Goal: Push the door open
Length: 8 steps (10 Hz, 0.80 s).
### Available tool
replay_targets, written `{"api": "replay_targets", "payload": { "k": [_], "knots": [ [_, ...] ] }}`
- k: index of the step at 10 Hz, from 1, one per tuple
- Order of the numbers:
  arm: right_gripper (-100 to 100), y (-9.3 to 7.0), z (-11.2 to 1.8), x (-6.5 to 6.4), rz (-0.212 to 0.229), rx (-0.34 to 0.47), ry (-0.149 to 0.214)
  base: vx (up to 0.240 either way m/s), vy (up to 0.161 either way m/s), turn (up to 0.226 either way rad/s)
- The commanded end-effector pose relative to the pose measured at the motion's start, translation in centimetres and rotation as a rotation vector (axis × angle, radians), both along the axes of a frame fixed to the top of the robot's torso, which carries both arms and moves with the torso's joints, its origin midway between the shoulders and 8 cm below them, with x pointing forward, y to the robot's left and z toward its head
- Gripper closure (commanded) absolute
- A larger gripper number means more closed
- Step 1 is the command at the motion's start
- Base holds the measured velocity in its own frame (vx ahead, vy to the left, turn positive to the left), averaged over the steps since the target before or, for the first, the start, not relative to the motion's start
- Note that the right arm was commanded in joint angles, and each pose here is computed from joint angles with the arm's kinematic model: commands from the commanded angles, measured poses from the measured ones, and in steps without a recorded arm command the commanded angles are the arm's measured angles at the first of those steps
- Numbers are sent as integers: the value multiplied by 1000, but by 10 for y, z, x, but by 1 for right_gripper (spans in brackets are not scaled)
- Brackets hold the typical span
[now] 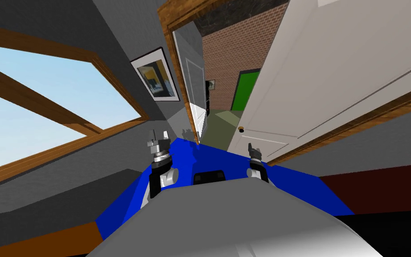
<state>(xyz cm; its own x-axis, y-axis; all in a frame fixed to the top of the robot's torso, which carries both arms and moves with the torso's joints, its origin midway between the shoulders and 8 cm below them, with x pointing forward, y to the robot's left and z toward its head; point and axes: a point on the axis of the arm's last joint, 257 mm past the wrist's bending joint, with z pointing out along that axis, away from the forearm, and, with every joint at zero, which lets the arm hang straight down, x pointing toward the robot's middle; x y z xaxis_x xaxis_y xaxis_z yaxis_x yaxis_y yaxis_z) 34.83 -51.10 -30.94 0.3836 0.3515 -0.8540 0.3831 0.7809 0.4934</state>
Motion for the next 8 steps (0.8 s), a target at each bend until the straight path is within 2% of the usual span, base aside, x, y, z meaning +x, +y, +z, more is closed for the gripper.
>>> {"api": "replay_targets", "payload": {
  "k": [1, 8],
  "knots": [
    [-100, -10, -8, -6, -30, -30, 39, 41, -52, 209],
    [-100, -46, -41, -34, -142, -136, 192, 30, -60, 195]
  ]
}}
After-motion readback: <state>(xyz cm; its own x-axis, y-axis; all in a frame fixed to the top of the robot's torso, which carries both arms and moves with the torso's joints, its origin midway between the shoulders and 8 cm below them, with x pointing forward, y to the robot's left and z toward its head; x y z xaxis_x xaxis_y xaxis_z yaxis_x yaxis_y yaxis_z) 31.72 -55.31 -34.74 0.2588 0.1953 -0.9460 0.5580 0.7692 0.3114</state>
